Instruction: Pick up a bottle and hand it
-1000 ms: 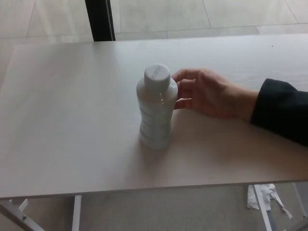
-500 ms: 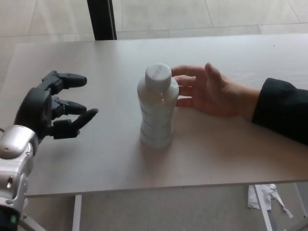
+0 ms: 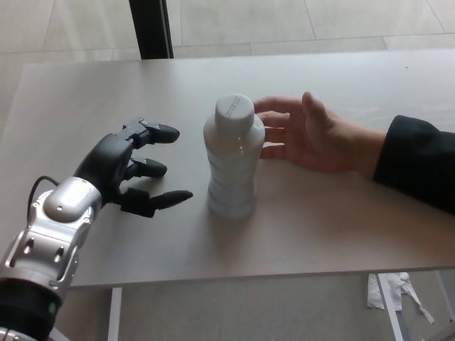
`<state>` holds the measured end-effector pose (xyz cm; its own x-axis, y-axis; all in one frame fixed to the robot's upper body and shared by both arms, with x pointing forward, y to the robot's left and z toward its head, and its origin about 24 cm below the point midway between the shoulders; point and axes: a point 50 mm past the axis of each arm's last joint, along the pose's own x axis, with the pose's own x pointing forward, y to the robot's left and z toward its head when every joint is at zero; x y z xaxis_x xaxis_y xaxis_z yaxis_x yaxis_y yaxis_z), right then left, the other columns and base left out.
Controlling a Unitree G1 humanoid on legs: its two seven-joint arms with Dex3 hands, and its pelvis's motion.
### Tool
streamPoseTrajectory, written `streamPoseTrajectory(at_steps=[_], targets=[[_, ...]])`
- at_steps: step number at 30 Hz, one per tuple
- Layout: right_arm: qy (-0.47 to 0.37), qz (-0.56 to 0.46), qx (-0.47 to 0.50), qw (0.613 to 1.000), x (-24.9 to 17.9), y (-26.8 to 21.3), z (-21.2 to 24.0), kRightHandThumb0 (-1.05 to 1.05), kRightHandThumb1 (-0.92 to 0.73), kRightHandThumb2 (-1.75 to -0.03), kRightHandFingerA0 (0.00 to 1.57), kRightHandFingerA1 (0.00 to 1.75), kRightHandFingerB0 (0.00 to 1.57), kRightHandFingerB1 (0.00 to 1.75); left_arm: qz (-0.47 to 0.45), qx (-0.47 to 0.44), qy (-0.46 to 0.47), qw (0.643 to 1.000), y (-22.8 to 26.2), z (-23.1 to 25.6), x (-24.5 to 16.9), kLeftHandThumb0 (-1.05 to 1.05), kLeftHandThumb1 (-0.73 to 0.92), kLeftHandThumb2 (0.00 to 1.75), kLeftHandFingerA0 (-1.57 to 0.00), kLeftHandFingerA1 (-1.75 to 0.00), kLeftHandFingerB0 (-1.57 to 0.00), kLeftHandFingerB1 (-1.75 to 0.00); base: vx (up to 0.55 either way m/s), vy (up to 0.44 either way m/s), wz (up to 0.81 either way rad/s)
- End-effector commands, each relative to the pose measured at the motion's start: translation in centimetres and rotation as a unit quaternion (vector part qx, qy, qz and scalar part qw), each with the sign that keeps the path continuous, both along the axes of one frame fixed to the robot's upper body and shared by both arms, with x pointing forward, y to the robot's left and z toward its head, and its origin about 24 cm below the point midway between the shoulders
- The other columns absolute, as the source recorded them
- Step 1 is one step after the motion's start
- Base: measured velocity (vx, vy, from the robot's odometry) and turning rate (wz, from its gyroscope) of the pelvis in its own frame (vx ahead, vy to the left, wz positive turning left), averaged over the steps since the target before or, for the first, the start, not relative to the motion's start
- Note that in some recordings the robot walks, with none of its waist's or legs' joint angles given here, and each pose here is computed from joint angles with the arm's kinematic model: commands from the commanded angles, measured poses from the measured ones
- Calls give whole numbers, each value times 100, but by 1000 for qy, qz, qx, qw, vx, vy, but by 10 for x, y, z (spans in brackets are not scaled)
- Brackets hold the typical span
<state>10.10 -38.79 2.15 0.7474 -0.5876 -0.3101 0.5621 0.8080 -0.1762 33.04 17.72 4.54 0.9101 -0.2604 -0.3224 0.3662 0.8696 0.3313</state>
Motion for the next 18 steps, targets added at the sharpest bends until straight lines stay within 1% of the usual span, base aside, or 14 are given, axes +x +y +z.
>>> streamPoseTrajectory(at_steps=[1, 2, 3, 4, 6, 7, 10, 11, 12, 13, 14, 15, 16, 18], targets=[[4, -3, 4, 1000, 1, 0, 0, -74, -45, -89, 105, 106, 38, 58, -11, 37, 30, 999, -1, -9, -2, -105, 37, 60, 0, -105, 0, -90, 0, 0, 0], [2, -4, 5, 1000, 1, 0, 0, -75, -60, -58, 105, 107, 42, 49, -15, 35, 32, 999, -3, -9, -1, -105, 36, 61, 0, -115, 0, -89, 0, 0, 0], [1, -3, 6, 1000, 1, 0, 0, -75, -45, -89, 105, 106, 38, 57, -18, 33, 34, 999, -4, -10, 0, -105, 36, 62, 0, -120, 0, -91, 0, 0, 0], [2, -3, 5, 1000, 1, 0, 0, -74, -45, -89, 100, 99, 39, 59, -21, 34, 39, 998, -5, -10, 1, -105, 37, 63, 0, -122, 0, -86, 0, 0, 0], [2, -3, 5, 1000, 1, 0, 0, -74, -45, -89, 100, 99, 39, 59, -23, 35, 40, 998, -5, -11, 1, -105, 37, 63, 0, -122, 0, -86, 0, 0, 0], [4, -4, 8, 1000, 2, 0, -1, -77, -44, -89, 96, 92, 37, 57, -25, 32, 42, 998, -10, -12, 3, -105, 37, 61, 0, -118, 0, -85, 0, 0, 0], [6, -6, 11, 1000, 2, 0, -1, -81, -46, -88, 91, 90, 41, 59, -22, 31, 43, 998, -16, -12, 5, -105, 36, 61, 0, -121, 0, -84, 0, 0, 0], [5, -5, 11, 1000, 2, 1, -1, -77, -44, -88, 102, 113, 40, 59, -18, 22, 45, 999, -22, -13, 6, -105, 35, 59, 0, -114, 0, -81, 0, 0, 0], [4, -5, 11, 1000, 2, 3, -1, -78, -59, -58, 98, 113, 43, 52, -13, 14, 49, 999, -26, -14, 6, -105, 36, 59, 0, -105, 0, -79, 0, 0, 0], [2, -5, 11, 1000, 3, 5, -2, -79, -44, -88, 105, 108, 41, 59, -13, 12, 49, 999, -29, -14, 7, -104, 33, 80, 0, -102, -18, -77, 0, 0, 0], [-2, -6, 14, 1000, 3, 5, -1, -78, -44, -88, 106, 108, 41, 59, -17, 14, 47, 999, -34, -13, 8, -105, 37, 59, 0, -104, 0, -74, 0, 0, 0], [-3, -5, 14, 1000, 3, 5, -1, -78, -46, -90, 90, 93, 37, 58, -21, 16, 45, 999, -37, -13, 8, -105, 38, 60, 0, -103, 0, -74, 0, 0, 0], [-2, -2, 10, 1000, 3, 4, -1, -75, -45, -89, 103, 107, 39, 58, -28, 1, 46, 999, -45, -14, 8, -105, 36, 58, 0, -94, 0, -74, 0, 0, 0], [-1, -2, 6, 1000, 5, 4, -1, -75, -45, -89, 103, 107, 39, 58, -33, -21, 49, 998, -51, -16, 6, -105, 36, 58, 0, -94, 0, -74, 0, 0, 0]])
